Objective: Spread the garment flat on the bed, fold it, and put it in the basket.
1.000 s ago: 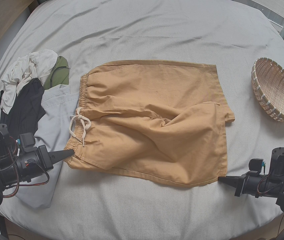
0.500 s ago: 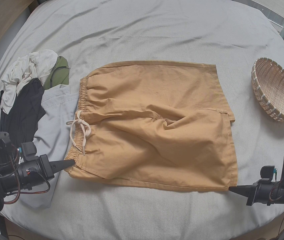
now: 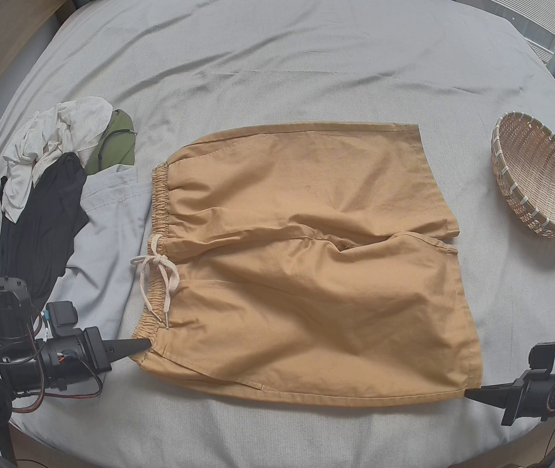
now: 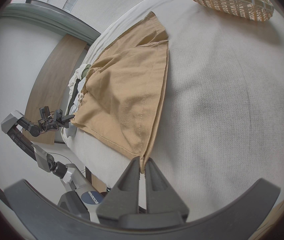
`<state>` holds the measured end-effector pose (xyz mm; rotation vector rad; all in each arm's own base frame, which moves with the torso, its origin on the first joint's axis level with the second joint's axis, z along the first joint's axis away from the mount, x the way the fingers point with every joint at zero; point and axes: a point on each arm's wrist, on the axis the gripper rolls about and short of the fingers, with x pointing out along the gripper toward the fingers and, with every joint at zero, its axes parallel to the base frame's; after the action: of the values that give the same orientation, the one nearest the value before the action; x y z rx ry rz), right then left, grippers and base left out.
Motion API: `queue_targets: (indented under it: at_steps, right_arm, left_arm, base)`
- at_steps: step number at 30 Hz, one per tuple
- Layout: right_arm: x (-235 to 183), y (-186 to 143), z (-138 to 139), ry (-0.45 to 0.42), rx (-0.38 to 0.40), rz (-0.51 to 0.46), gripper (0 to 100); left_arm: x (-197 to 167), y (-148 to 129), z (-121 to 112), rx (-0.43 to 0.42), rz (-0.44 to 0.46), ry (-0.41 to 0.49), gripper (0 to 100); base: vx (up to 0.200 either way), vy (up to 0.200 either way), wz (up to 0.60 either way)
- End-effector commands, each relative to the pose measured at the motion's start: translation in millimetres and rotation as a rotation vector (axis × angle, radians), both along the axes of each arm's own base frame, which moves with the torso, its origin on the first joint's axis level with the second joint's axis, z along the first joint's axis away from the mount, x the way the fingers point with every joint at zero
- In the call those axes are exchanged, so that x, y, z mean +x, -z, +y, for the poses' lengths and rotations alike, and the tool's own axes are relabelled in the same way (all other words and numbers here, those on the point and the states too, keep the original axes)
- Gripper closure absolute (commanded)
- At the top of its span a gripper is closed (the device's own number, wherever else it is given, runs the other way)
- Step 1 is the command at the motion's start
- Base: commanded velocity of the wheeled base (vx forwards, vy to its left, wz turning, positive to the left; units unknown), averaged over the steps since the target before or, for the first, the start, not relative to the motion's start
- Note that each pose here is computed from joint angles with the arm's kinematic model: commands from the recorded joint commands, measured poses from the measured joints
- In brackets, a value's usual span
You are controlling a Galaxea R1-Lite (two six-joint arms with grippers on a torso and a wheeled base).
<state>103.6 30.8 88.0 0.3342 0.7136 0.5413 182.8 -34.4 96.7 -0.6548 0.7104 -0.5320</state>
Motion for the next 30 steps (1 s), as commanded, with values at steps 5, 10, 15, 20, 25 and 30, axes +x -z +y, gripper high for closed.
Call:
queue_targets:
  at_steps: [5,10,15,20,25,30]
  right_arm:
    - [-9.4,1.6,-2.2,0.005,-0.002,0.004,100]
    - [-9.2,1.8,-2.4,0.008,-0.005,0.004,100]
    - [-8.7,1.3,-3.6,0.028,-0.003,0.001,0]
    - [7.0,-17.0,-9.6,0.103,0.013,-0.088,0]
    - [17.4,-31.5,-11.4,0.128,0.022,-0.145,0]
    - [15.3,-28.7,-11.2,0.124,0.023,-0.133,0]
  left_arm:
    - [-11.9,11.7,2.0,0.048,0.015,0.026,100]
    - [-10.3,10.7,2.6,0.048,0.008,0.022,0]
    - [-10.2,9.5,2.8,0.049,0.0,0.021,0]
    - [-11.7,7.4,3.3,0.046,-0.028,0.019,0]
    - [-13.0,8.1,2.6,0.043,-0.039,0.024,0]
    - [-11.6,8.6,1.4,0.044,-0.036,0.029,0]
  base:
    - [0.0,0.0,0.0]
    - [0.0,0.0,0.0]
    - [0.0,0.0,0.0]
    - [0.0,0.0,0.0]
    - [0.0,0.0,0.0]
    - [0.0,0.0,0.0]
